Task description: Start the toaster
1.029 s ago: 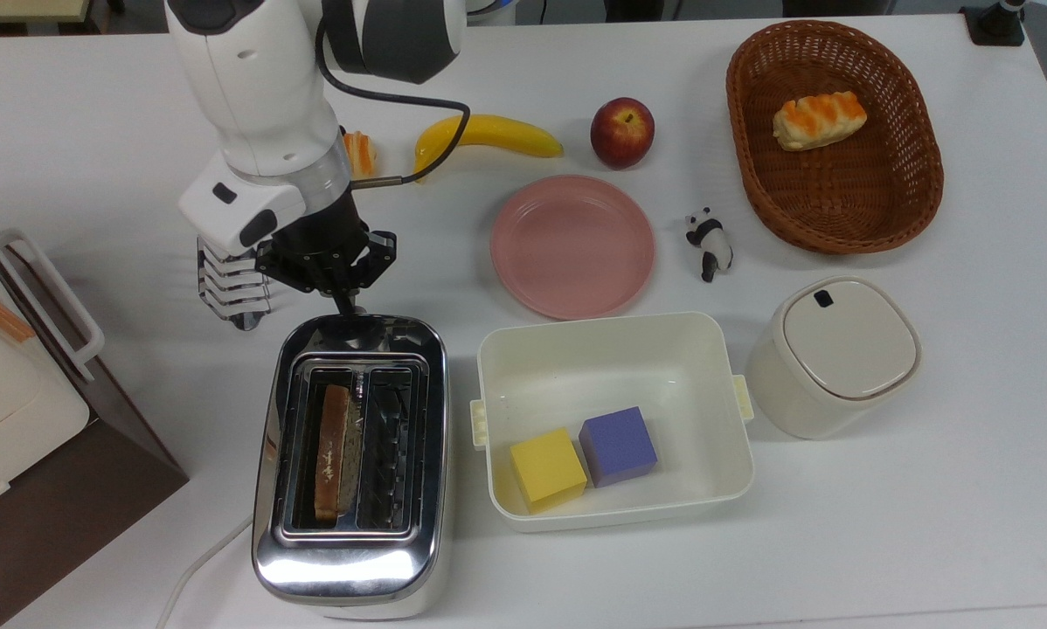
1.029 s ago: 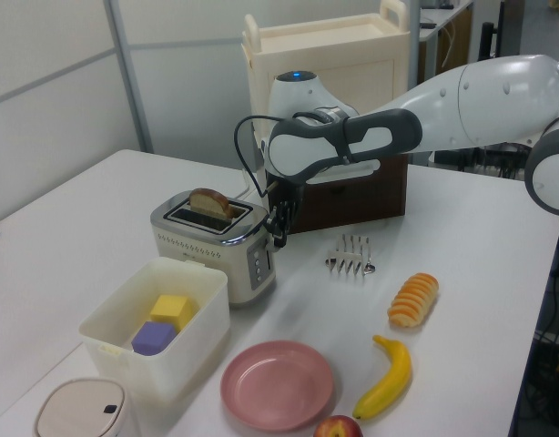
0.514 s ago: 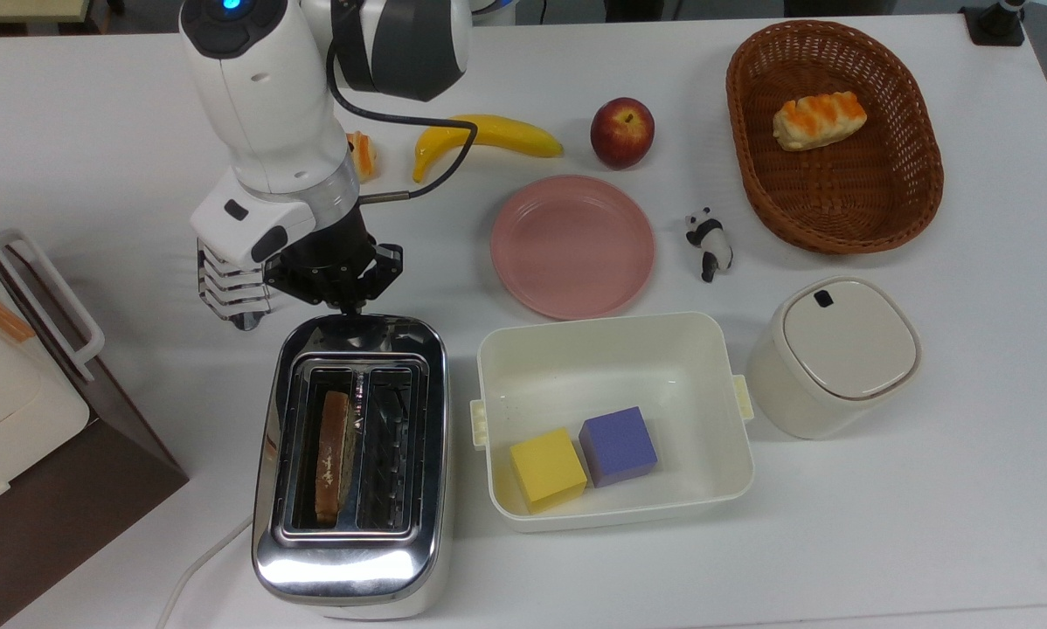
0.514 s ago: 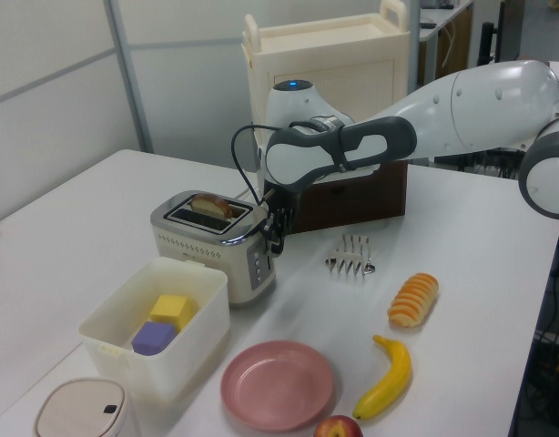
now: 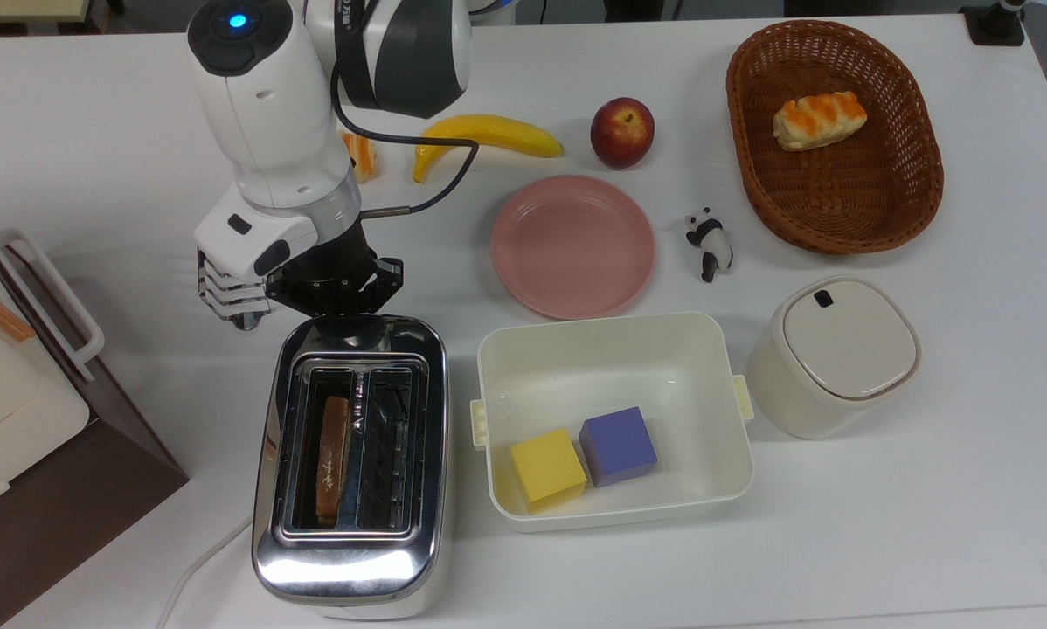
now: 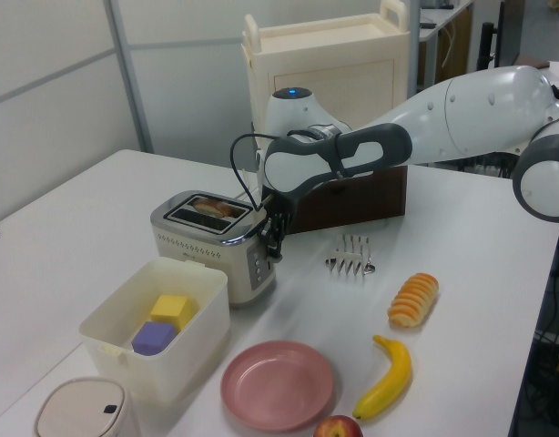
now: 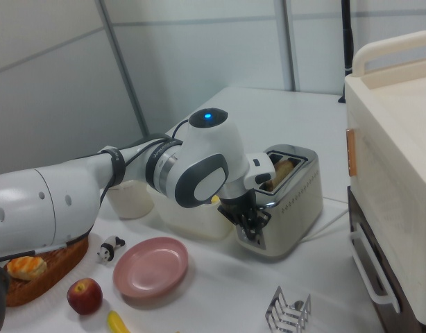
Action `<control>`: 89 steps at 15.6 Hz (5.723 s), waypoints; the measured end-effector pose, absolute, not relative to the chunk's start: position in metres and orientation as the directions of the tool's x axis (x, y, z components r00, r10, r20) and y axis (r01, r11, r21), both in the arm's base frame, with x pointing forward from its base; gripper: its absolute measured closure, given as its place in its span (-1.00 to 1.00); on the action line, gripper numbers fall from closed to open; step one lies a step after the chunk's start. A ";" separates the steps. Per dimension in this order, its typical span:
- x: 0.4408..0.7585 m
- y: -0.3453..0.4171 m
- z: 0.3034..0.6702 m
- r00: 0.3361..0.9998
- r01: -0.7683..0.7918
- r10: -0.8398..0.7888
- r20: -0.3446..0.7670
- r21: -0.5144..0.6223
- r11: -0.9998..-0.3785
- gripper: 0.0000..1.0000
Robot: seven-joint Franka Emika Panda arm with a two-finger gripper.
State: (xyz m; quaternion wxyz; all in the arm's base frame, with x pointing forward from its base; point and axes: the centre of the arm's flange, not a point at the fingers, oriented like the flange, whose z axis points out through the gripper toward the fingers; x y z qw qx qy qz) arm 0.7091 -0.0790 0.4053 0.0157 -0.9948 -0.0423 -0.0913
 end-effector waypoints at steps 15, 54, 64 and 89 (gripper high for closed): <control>0.712 -0.078 0.385 0.983 0.088 0.082 0.164 -0.027 -0.996 0.98; 0.713 -0.072 0.400 0.976 0.116 0.117 0.185 0.016 -0.993 0.98; 0.688 -0.065 0.466 0.981 0.125 0.125 0.148 0.009 -0.992 0.98; 0.635 -0.076 0.556 0.993 0.118 0.118 0.004 0.040 -0.992 -1.00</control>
